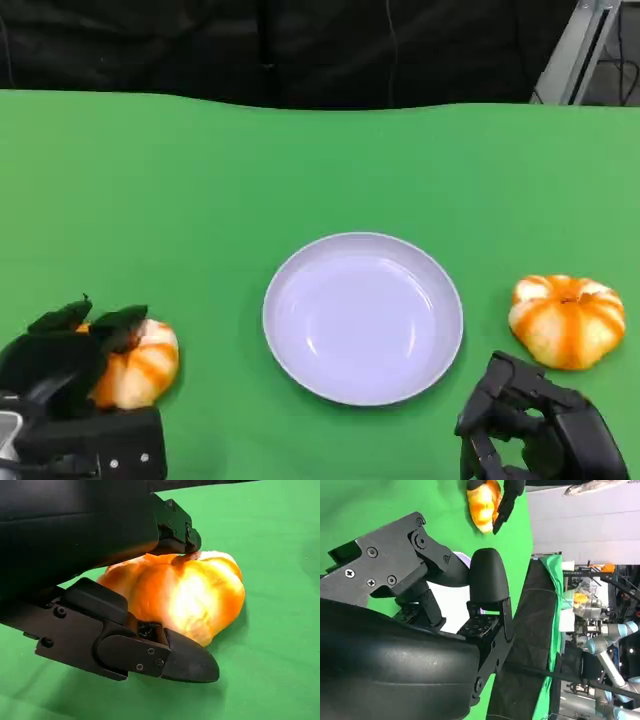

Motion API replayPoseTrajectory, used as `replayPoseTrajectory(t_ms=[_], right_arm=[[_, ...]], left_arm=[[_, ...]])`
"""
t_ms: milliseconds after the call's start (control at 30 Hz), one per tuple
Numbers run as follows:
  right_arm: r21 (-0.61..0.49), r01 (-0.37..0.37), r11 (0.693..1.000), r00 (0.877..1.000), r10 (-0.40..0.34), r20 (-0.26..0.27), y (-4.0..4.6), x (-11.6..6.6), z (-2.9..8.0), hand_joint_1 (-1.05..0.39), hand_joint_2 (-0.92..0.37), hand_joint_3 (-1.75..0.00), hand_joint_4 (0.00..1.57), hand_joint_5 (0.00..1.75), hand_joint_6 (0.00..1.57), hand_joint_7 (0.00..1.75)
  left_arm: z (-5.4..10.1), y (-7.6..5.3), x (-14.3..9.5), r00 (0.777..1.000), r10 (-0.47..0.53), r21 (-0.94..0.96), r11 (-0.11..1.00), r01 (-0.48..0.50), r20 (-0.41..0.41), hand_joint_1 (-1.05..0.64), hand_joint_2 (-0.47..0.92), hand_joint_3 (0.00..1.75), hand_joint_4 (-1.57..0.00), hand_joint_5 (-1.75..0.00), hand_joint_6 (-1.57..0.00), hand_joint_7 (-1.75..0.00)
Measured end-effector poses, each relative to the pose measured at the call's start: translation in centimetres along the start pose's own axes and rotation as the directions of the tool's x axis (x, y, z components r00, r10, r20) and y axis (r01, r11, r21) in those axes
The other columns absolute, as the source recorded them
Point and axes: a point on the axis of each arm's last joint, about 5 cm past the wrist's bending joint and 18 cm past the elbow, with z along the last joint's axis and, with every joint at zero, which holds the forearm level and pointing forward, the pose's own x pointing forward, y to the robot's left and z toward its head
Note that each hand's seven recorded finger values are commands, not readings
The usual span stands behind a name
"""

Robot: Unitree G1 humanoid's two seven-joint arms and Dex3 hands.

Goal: Grasp the bread from the table and place it into the plate.

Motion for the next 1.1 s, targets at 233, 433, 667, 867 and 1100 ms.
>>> replayPoseTrajectory(t_ms=[233, 433, 667, 867, 1100], right_arm=[[0.001, 0.0, 1.0, 1.0, 0.0, -0.001, 0.0, -0.02, 0.01, -0.12, -0.6, -1.13, 0.82, 1.75, 0.76, 1.53], [0.001, 0.0, 1.0, 1.0, 0.0, 0.0, 0.0, -0.01, 0.02, -0.11, -0.61, -1.13, 0.81, 1.75, 0.76, 1.53], [0.004, -0.003, 1.0, 1.0, 0.003, 0.0, -0.04, -0.03, 0.02, -0.14, -0.61, -1.13, 0.81, 1.75, 0.76, 1.53], [0.005, -0.004, 1.0, 1.0, 0.004, 0.0, -0.05, -0.03, 0.02, -0.14, -0.61, -1.12, 0.81, 1.75, 0.75, 1.53], [0.005, -0.004, 1.0, 1.0, 0.004, 0.0, -0.06, -0.03, 0.02, -0.13, -0.61, -1.12, 0.81, 1.75, 0.75, 1.53]], left_arm=[[0.18, 0.15, 0.08, 1.0, 0.026, -0.017, 1.0, -0.026, -0.01, -0.32, 0.92, 0.26, -1.01, -0.16, -0.91, -0.11], [0.29, 0.12, 0.03, 0.992, 0.128, -0.047, 0.991, -0.128, 0.016, -0.16, 0.92, 0.39, -0.87, -1.04, -1.2, -0.2], [0.41, 0.2, 0.06, 0.986, 0.165, -0.073, 0.984, -0.164, 0.015, -0.11, 0.92, 0.27, -0.59, -1.74, -0.44, -1.74], [0.5, 0.17, -0.03, 0.986, 0.168, -0.072, 0.983, -0.167, 0.01, -0.11, 0.92, 0.26, -0.6, -1.75, -0.45, -1.75], [0.52, 0.23, -0.08, 0.984, 0.178, -0.085, 0.981, -0.177, 0.009, -0.12, 0.92, 0.26, -0.61, -1.75, -0.47, -1.75]])
